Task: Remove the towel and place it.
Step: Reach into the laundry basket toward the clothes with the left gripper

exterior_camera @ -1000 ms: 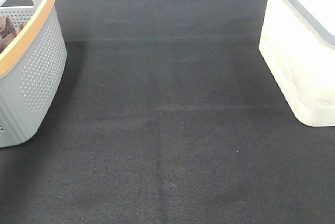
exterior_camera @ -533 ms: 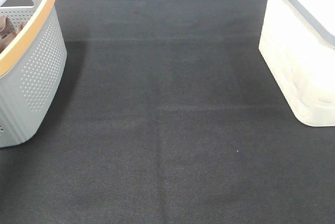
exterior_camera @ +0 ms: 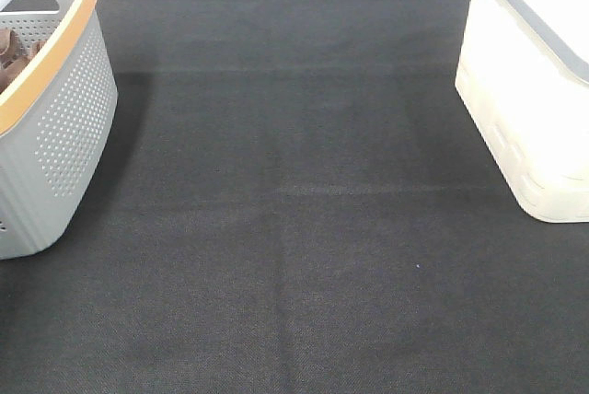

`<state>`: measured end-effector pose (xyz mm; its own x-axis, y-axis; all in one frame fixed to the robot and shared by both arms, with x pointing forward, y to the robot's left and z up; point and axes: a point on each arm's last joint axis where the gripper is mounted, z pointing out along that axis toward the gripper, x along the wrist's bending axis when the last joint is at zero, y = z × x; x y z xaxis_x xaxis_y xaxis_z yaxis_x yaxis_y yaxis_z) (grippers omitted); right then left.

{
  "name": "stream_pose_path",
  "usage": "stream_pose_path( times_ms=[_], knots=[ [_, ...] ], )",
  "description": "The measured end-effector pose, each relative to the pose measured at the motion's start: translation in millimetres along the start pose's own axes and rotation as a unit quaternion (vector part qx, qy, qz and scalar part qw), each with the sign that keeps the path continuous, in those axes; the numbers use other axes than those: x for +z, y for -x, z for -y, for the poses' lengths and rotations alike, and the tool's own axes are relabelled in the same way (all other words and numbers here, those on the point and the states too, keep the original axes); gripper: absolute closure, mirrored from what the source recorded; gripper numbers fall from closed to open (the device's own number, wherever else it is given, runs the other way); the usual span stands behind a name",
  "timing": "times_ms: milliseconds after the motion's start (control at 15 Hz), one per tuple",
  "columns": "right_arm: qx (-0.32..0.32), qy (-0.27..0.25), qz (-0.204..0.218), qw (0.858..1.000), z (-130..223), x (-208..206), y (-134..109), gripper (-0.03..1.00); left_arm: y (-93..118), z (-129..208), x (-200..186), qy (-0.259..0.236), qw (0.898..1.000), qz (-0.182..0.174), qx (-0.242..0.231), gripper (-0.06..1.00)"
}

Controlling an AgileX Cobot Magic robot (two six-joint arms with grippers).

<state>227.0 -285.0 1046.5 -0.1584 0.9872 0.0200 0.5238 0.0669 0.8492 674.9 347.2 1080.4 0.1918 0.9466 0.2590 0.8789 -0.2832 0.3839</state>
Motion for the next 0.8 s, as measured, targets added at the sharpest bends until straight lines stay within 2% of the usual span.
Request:
stream_pose_path(
  times_ms=[133,400,467,600,667,733,800],
  knots=[
    [0.0,0.0,0.0,1.0,0.0,0.0,0.0,0.3,3.2,4.2,13.9,-0.033,0.999,0.013,0.036,0.3],
    [0.0,0.0,0.0,1.0,0.0,0.0,0.0,0.3,5.5,5.9,25.9,-0.05,0.998,0.021,0.041,0.3],
    [0.0,0.0,0.0,1.0,0.0,0.0,0.0,0.3,6.3,5.9,28.2,-0.052,0.998,0.023,0.022,0.3],
    [0.0,0.0,0.0,1.0,0.0,0.0,0.0,0.3,6.8,5.9,29.1,-0.054,0.996,0.021,-0.065,0.3],
    [0.0,0.0,0.0,1.0,0.0,0.0,0.0,0.3,7.1,6.3,29.1,-0.058,0.989,0.018,-0.136,0.3],
    [0.0,0.0,0.0,1.0,0.0,0.0,0.0,0.3,6.9,6.9,29.1,-0.061,0.981,0.016,-0.181,0.3],
    [0.0,0.0,0.0,1.0,0.0,0.0,0.0,0.3,7.1,7.3,29.0,-0.064,0.976,0.015,-0.206,0.3]
  ],
)
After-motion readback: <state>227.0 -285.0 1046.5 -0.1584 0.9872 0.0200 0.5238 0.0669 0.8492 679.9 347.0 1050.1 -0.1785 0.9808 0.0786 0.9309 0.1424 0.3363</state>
